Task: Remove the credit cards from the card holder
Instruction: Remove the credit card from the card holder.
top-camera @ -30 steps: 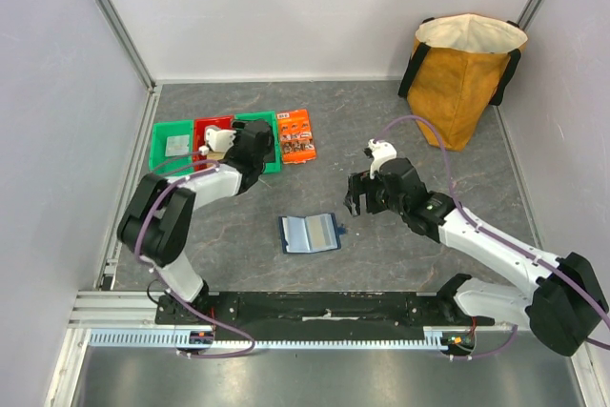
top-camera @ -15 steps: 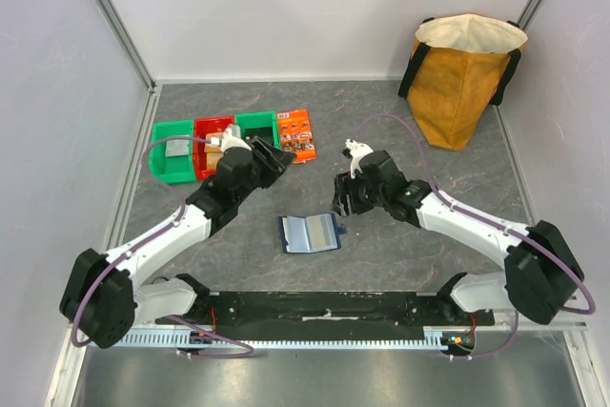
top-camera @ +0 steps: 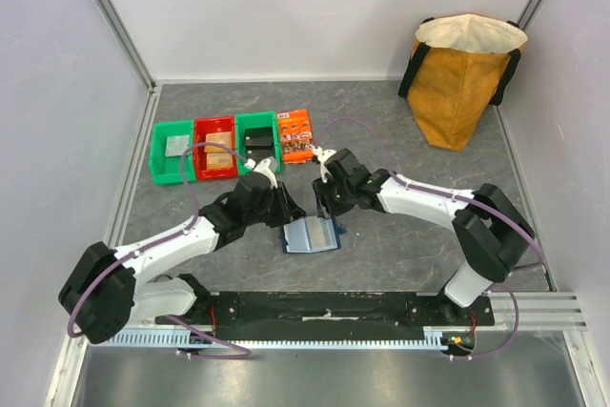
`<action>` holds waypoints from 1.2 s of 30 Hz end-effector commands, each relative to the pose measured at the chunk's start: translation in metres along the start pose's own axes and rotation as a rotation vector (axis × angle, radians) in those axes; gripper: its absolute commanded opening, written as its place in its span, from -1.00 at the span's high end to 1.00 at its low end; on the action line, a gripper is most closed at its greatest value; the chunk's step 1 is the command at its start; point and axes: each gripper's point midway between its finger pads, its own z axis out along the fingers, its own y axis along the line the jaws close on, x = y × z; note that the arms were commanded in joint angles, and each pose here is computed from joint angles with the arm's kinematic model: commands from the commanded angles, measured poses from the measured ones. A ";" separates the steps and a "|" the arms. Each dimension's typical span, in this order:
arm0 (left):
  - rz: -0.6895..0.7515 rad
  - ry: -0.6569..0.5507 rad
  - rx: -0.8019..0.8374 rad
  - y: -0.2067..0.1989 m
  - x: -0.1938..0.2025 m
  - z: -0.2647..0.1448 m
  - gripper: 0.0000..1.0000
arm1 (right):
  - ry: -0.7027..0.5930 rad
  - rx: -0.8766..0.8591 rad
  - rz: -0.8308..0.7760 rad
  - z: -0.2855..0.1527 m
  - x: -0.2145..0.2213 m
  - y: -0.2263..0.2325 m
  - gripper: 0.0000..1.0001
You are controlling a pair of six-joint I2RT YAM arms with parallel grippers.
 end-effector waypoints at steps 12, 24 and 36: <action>0.037 0.177 -0.161 0.073 0.071 0.013 0.63 | 0.085 0.054 -0.049 0.024 0.003 0.000 0.12; 0.025 0.215 -0.183 0.081 0.080 0.017 0.69 | 0.071 0.049 -0.053 0.018 -0.004 0.005 0.23; 0.026 0.214 -0.163 0.077 0.080 0.020 0.70 | 0.075 0.043 -0.128 0.016 -0.010 0.011 0.20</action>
